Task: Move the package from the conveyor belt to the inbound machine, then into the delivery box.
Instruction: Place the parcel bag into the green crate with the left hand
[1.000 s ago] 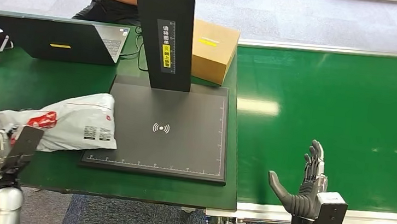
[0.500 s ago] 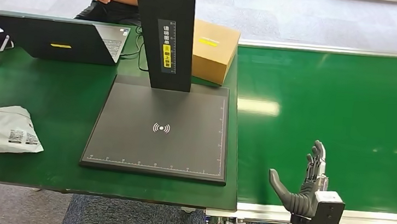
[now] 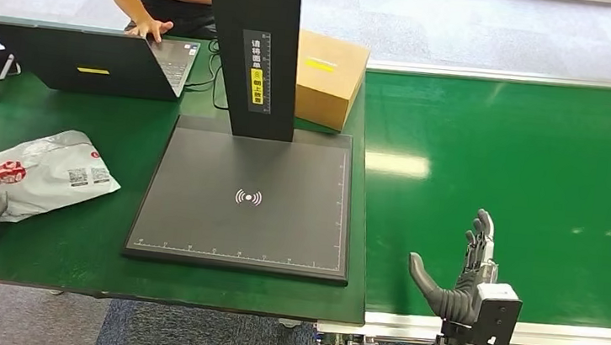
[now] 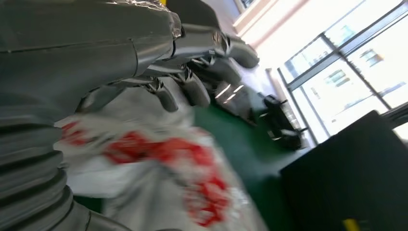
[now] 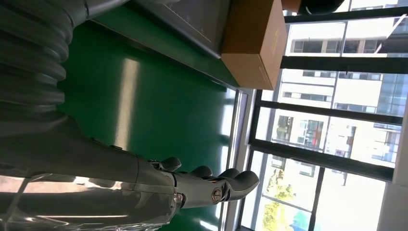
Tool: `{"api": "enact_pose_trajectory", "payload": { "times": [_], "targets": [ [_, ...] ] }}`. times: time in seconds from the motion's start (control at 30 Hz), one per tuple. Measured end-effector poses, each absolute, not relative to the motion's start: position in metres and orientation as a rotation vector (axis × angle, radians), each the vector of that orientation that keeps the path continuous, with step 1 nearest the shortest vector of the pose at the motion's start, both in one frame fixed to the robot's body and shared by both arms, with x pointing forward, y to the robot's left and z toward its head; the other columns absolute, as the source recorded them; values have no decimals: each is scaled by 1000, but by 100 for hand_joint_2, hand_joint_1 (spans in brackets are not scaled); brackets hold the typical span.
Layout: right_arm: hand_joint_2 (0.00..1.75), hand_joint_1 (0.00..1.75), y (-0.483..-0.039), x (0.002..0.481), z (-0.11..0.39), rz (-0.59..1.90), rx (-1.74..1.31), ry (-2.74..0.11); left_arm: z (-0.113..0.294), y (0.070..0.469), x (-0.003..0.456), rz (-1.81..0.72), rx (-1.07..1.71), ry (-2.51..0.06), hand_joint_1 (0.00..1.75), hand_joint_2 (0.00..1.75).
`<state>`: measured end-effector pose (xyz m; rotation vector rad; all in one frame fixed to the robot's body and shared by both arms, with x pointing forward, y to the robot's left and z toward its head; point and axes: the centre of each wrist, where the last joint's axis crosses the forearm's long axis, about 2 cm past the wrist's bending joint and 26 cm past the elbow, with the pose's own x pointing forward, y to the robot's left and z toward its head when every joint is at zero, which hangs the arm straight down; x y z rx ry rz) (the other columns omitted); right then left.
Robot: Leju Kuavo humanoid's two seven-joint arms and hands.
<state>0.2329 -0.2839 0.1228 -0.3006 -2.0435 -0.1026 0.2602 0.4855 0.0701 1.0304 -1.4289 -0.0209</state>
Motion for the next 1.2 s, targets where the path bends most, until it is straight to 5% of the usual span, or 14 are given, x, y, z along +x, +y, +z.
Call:
{"api": "enact_pose_trajectory", "payload": {
  "times": [0.37, 0.77, 0.9, 1.03, 1.2],
  "targets": [
    [175, 0, -277, 235, 122, -82, -240, -2054, 91, 426, 266, 174, 1005, -1805, 0, 175],
    [175, 0, -273, 243, 117, -22, -140, -2042, 71, 346, 262, 0, 72, -2005, 0, 175],
    [0, 0, -267, 250, 115, -2, -94, -2011, 61, 309, 259, -5, -229, -1993, 0, 175],
    [175, 0, -262, 253, 114, 23, -46, -2005, 59, 274, 258, 19, -380, -1964, 0, 175],
    [175, 0, -255, 254, 116, 67, 12, -2006, 60, 243, 258, 68, -491, -1920, 0, 175]
  ]
}}
